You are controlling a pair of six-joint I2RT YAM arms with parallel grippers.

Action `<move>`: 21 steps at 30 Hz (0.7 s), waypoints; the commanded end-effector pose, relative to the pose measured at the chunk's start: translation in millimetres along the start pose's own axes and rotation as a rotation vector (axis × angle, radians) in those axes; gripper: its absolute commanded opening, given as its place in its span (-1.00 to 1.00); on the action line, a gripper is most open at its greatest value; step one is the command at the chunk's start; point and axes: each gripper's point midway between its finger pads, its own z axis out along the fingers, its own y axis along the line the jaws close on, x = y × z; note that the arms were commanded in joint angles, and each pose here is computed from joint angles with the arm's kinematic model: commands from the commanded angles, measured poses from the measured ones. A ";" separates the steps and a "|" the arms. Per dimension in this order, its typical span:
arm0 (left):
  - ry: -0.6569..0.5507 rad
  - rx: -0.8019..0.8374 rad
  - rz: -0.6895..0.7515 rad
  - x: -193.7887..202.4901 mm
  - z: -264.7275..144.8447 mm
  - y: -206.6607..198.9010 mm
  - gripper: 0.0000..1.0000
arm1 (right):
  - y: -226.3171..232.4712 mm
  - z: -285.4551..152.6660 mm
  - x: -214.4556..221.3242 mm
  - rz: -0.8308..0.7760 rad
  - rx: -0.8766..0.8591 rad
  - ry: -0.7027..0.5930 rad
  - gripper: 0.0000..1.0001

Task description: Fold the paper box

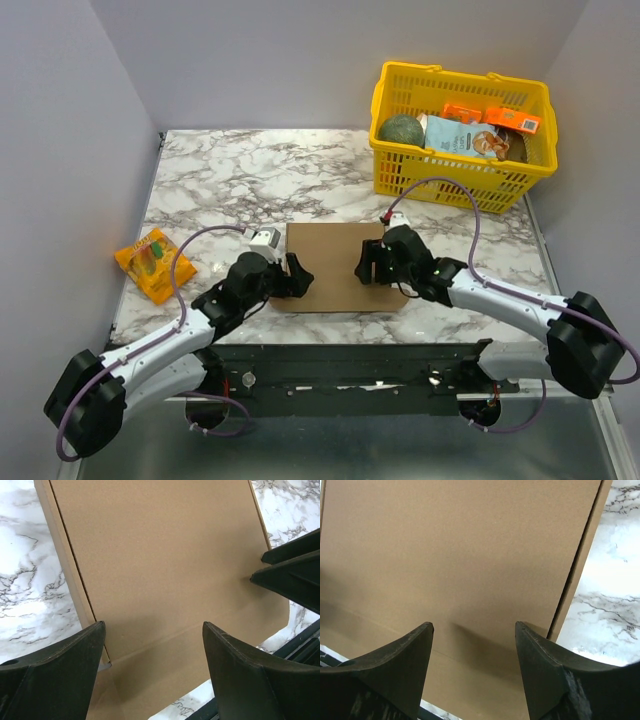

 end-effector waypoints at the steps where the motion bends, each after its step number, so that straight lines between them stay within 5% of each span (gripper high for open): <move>1: -0.014 -0.050 0.067 -12.3 -5.9 4.9 0.79 | -21.4 6.9 30.8 -0.012 0.079 0.092 0.51; 13: -0.050 0.011 0.161 -77.2 -12.8 -22.1 0.98 | 2.4 -49.9 -63.6 -0.071 0.026 -0.058 0.84; 21: -0.050 0.034 0.054 -93.3 -16.0 5.0 0.98 | -28.5 -45.9 -56.7 -0.001 -0.074 0.012 0.92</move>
